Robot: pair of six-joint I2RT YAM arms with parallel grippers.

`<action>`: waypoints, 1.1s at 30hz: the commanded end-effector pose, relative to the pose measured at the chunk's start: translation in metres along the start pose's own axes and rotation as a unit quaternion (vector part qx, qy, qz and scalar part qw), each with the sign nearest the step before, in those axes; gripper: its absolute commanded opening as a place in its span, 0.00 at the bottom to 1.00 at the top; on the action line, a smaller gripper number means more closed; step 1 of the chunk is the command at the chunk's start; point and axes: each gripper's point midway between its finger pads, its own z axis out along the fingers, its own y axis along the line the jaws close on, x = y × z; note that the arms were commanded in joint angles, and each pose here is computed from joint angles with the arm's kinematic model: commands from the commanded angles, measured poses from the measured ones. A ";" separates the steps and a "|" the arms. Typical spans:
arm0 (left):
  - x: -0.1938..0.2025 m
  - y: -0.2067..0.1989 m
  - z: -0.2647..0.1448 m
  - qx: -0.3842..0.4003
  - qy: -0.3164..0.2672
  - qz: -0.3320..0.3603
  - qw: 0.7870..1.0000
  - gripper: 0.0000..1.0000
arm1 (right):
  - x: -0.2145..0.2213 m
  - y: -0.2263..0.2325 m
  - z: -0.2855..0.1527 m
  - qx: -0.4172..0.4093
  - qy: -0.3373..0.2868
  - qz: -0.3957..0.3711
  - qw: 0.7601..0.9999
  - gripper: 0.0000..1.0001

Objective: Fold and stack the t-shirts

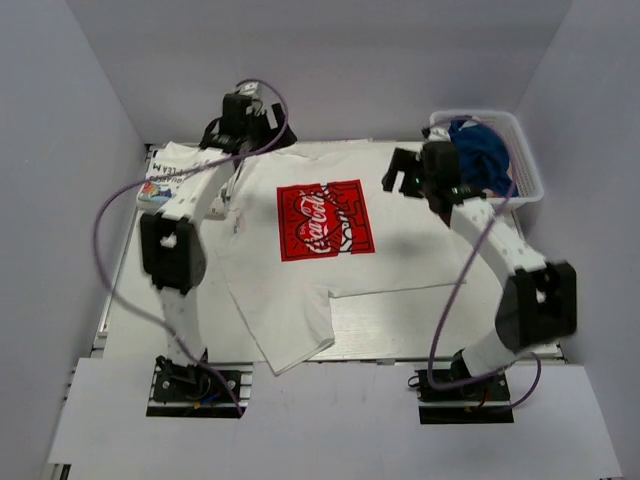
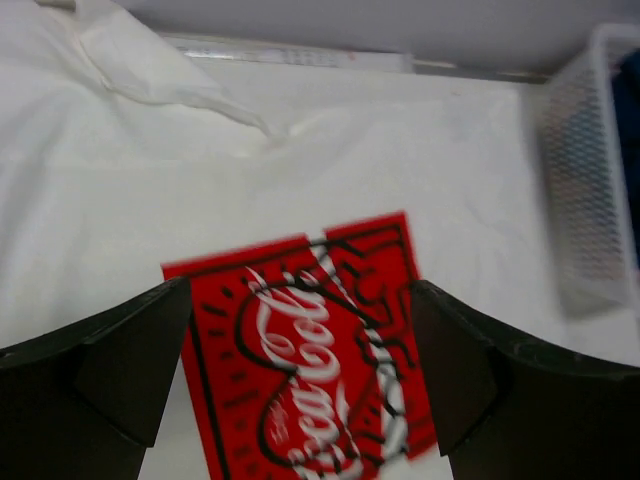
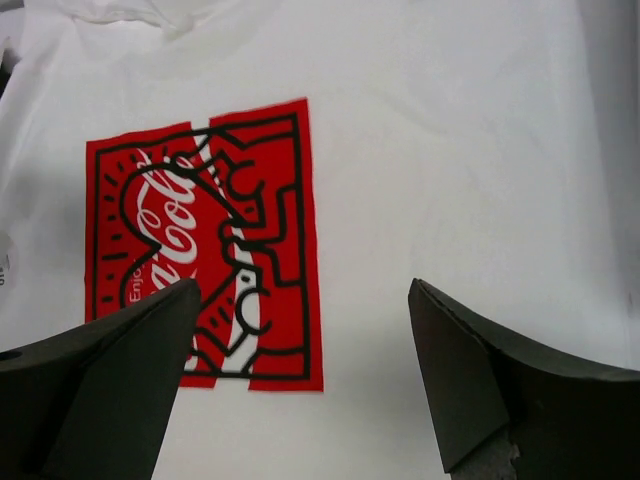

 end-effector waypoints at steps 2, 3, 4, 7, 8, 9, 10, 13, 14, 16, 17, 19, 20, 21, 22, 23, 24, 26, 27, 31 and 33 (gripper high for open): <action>0.096 -0.023 -0.117 0.022 0.127 -0.097 0.987 1.00 | 0.040 -0.031 -0.028 0.047 -0.013 0.086 0.995 0.90; 0.114 -0.032 -0.134 0.036 0.137 -0.137 0.980 1.00 | 0.056 -0.039 -0.041 0.053 -0.012 0.096 0.994 0.90; 0.149 -0.035 -0.167 0.055 0.154 -0.153 0.975 1.00 | 0.058 -0.039 -0.045 0.054 -0.017 0.100 0.993 0.90; 0.200 -0.049 -0.213 0.095 0.199 -0.162 0.962 1.00 | 0.073 -0.057 -0.063 0.093 -0.023 0.124 0.988 0.90; 0.200 -0.047 -0.234 0.081 0.183 -0.161 0.966 1.00 | 0.079 -0.059 -0.066 0.096 -0.020 0.125 0.987 0.90; 0.222 -0.037 -0.251 0.047 0.212 -0.172 0.961 1.00 | 0.083 -0.062 -0.068 0.098 -0.021 0.130 0.986 0.90; 0.247 -0.027 -0.262 0.026 0.233 -0.185 0.954 1.00 | 0.077 -0.059 -0.074 0.090 -0.034 0.134 0.986 0.90; 0.294 -0.021 -0.301 0.024 0.288 -0.197 0.937 0.97 | 0.082 -0.067 -0.081 0.109 -0.032 0.145 0.983 0.90; 0.308 -0.024 -0.311 0.029 0.314 -0.205 0.927 0.97 | 0.082 -0.069 -0.083 0.115 -0.034 0.144 0.982 0.90; 0.343 -0.012 -0.321 0.004 0.357 -0.215 0.909 0.95 | 0.086 -0.072 -0.084 0.121 -0.026 0.147 0.981 0.90; 0.354 -0.011 -0.327 -0.003 0.374 -0.225 0.900 0.94 | 0.090 -0.073 -0.084 0.124 -0.023 0.151 0.981 0.90; 0.379 -0.007 -0.333 -0.002 0.407 -0.233 0.883 0.92 | 0.096 -0.076 -0.085 0.126 -0.018 0.152 0.980 0.90; 0.387 -0.009 -0.338 0.002 0.422 -0.233 0.876 0.92 | 0.101 -0.078 -0.085 0.129 -0.013 0.152 0.980 0.90; 0.392 -0.008 -0.340 0.000 0.429 -0.230 0.874 0.92 | 0.105 -0.080 -0.085 0.132 -0.010 0.153 0.979 0.90; 0.396 -0.008 -0.341 -0.003 0.437 -0.227 0.870 0.92 | 0.107 -0.082 -0.085 0.136 -0.005 0.151 0.979 0.90; 0.400 -0.010 -0.343 -0.005 0.447 -0.223 0.866 0.92 | 0.109 -0.084 -0.085 0.140 0.000 0.151 0.978 0.90; 0.402 -0.011 -0.341 -0.008 0.453 -0.223 0.863 0.92 | 0.111 -0.087 -0.085 0.145 0.001 0.152 0.978 0.90; 0.406 -0.017 -0.339 0.000 0.462 -0.217 0.860 0.92 | 0.116 -0.091 -0.087 0.156 0.011 0.151 0.976 0.90; 0.415 -0.019 -0.343 -0.001 0.477 -0.208 0.854 0.92 | 0.117 -0.094 -0.087 0.163 0.012 0.149 0.975 0.90; 0.441 -0.022 -0.345 -0.014 0.523 -0.169 0.835 0.91 | 0.128 -0.108 -0.091 0.194 0.026 0.150 0.969 0.90; 0.445 -0.030 -0.340 -0.019 0.537 -0.145 0.831 0.90 | 0.132 -0.112 -0.092 0.199 0.029 0.154 0.967 0.90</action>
